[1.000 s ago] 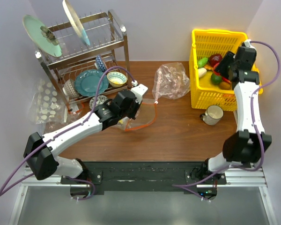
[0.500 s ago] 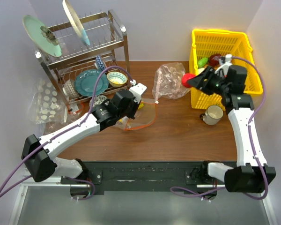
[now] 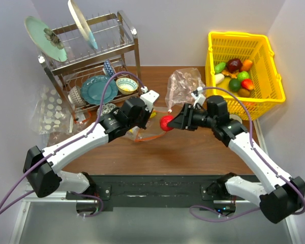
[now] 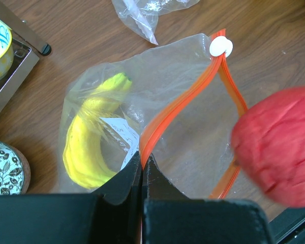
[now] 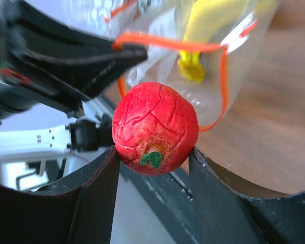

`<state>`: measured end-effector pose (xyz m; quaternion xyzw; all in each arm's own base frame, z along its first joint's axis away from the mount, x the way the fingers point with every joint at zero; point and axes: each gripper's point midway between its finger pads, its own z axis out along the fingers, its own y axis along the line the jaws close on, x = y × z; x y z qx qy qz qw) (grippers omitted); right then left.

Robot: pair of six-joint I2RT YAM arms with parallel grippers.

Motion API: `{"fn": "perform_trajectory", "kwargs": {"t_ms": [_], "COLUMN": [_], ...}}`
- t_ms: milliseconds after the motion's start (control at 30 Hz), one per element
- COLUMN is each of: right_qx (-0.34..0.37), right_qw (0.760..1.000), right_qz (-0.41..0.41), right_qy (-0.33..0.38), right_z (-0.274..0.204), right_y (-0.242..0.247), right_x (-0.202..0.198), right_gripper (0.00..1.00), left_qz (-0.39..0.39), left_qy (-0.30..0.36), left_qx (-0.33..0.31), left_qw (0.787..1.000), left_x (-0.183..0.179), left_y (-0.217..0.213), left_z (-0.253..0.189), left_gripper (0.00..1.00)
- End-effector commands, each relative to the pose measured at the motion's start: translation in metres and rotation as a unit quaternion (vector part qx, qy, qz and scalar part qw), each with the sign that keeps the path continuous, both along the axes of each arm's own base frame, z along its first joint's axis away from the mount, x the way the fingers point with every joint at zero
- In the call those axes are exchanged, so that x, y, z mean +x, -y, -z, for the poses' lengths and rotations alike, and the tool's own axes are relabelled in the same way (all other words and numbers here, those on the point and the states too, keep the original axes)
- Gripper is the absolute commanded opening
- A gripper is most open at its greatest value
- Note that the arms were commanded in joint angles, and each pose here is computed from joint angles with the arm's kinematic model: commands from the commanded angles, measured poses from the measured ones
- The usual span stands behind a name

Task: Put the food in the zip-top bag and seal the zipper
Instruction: Place the fake fruit in the zipper food storage bag.

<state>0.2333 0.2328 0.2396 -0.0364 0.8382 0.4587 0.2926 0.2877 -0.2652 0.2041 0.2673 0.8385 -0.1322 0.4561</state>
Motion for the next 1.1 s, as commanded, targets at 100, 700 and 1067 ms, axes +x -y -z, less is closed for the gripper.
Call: {"fn": "perform_trajectory", "kwargs": {"t_ms": [100,700,1067], "right_qx": [0.02,-0.119,-0.24], "right_qw": [0.999,0.99,0.946], "right_qz": [-0.034,-0.024,0.102], "right_qy": [0.022,0.075,0.192], "right_z": [0.001,-0.001,-0.078], "right_y": [-0.058,-0.057,0.027], "right_x": [0.009,0.036,0.046], "right_gripper": [0.55,0.95,0.98], "left_qz": [-0.003,-0.006,-0.006], "left_qy": [0.031,0.036,0.037], "left_qx": [-0.024,-0.024,-0.022], "left_qw": [0.999,0.999,0.999], "left_x": [0.004,0.004,0.004], "left_y": [0.0,-0.003,-0.003], "left_z": [-0.021,-0.023,-0.023], "left_gripper": [0.0,0.0,0.0]}}
